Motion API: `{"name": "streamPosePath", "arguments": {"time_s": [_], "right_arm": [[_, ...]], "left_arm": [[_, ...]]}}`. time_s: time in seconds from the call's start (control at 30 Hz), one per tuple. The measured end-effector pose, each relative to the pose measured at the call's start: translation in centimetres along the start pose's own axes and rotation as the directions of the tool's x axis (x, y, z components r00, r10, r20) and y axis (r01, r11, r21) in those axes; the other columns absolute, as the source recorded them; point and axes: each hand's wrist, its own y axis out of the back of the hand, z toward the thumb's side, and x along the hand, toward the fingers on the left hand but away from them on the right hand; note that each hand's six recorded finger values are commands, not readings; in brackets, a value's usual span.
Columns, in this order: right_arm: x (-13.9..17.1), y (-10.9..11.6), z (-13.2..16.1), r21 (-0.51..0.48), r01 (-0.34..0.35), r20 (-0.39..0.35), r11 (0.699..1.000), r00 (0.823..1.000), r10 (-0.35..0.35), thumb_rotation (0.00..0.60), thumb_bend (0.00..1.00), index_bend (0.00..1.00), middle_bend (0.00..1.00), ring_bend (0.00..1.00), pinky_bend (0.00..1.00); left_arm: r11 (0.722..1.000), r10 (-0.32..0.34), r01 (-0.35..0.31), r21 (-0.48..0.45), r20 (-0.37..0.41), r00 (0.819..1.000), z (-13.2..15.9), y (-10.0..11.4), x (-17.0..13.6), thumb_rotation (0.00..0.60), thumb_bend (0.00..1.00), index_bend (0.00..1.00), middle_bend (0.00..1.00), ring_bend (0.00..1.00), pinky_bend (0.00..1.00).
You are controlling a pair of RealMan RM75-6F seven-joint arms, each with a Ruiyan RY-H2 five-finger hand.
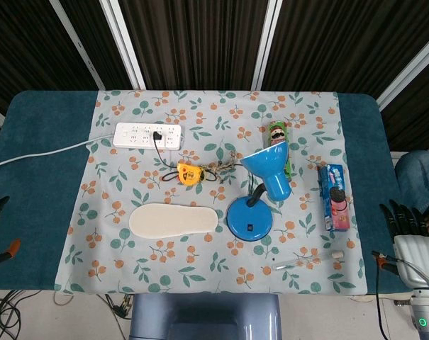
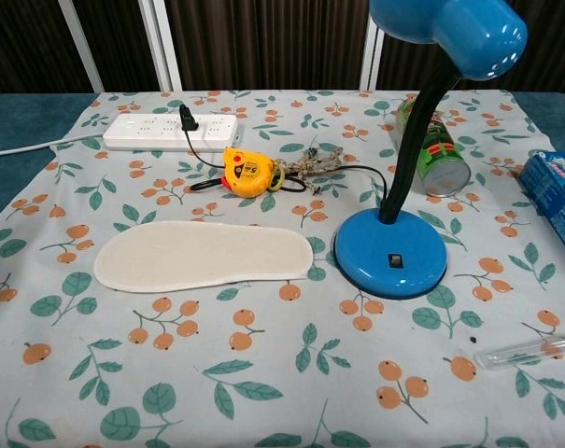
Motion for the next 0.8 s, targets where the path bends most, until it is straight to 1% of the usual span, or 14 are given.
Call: {"name": "streamPosePath", "arguments": {"time_s": [0.1,0.17,0.23,0.3,0.37,0.47,0.6,0.7,0.73,0.8], "right_arm": [[0.1,0.0,0.2,-0.005,-0.004,-0.009,1.000,1.000,0.004,0.600,0.25,0.00,0.00,0.03,0.00],[0.1,-0.1,0.5,-0.009,-0.008,-0.017,1.000,1.000,0.008,0.600,0.25,0.00,0.00,0.07,0.00],[0.2,-0.3,0.8,-0.013,-0.019,-0.029,1.000,0.999,0.019,0.600,0.25,0.00,0.02,0.12,0.04],[0.3,-0.6,1.3,-0.020,-0.033,-0.043,0.999,0.999,0.032,0.600,0.25,0.00,0.07,0.17,0.11],[0.4,-0.9,1.9,-0.023,-0.051,-0.063,0.998,0.997,0.049,0.600,0.28,0.00,0.11,0.20,0.17],[0.3,-1.6,3.3,-0.026,-0.091,-0.109,0.996,0.990,0.087,0.600,0.35,0.00,0.21,0.27,0.26],[-0.2,-2.7,5.7,-0.037,-0.164,-0.188,0.986,0.970,0.155,0.600,0.45,0.00,0.35,0.43,0.36],[-0.7,-3.7,7.8,-0.044,-0.223,-0.246,0.974,0.947,0.206,0.600,0.49,0.00,0.42,0.50,0.42],[-1.0,-4.1,8.6,-0.048,-0.244,-0.266,0.969,0.938,0.223,0.600,0.50,0.00,0.43,0.52,0.43],[-1.5,-4.8,9.7,-0.055,-0.273,-0.289,0.960,0.925,0.246,0.600,0.51,0.00,0.47,0.54,0.47]], "left_arm": [[1.000,-0.001,0.001,-0.001,-0.002,1.000,0.0,0.0,0.0,0.600,0.25,0.10,0.00,0.00,0.14],[1.000,-0.001,0.001,-0.003,-0.004,1.000,0.0,0.0,0.0,0.600,0.25,0.10,0.00,0.00,0.14],[1.000,-0.001,0.001,-0.005,-0.007,1.000,0.0,0.0,0.0,0.600,0.25,0.10,0.00,0.00,0.14],[1.000,-0.002,0.002,-0.006,-0.008,1.000,-0.1,0.0,0.0,0.600,0.25,0.10,0.00,0.00,0.14],[1.000,-0.004,0.004,-0.007,-0.009,1.000,0.0,0.0,0.0,0.600,0.25,0.10,0.00,0.00,0.14],[1.000,-0.003,0.003,-0.008,-0.010,1.000,0.0,0.0,0.0,0.600,0.25,0.10,0.00,0.00,0.14],[1.000,-0.002,0.002,-0.012,-0.012,1.000,-0.1,0.0,0.0,0.600,0.25,0.10,0.00,0.00,0.14],[1.000,-0.003,0.003,-0.014,-0.013,1.000,-0.1,0.1,0.0,0.600,0.25,0.10,0.00,0.00,0.14],[1.000,-0.003,0.003,-0.015,-0.014,1.000,-0.1,0.1,0.0,0.600,0.25,0.10,0.00,0.00,0.14],[1.000,-0.004,0.003,-0.017,-0.015,1.000,-0.2,0.1,0.0,0.600,0.25,0.10,0.00,0.00,0.14]]}}
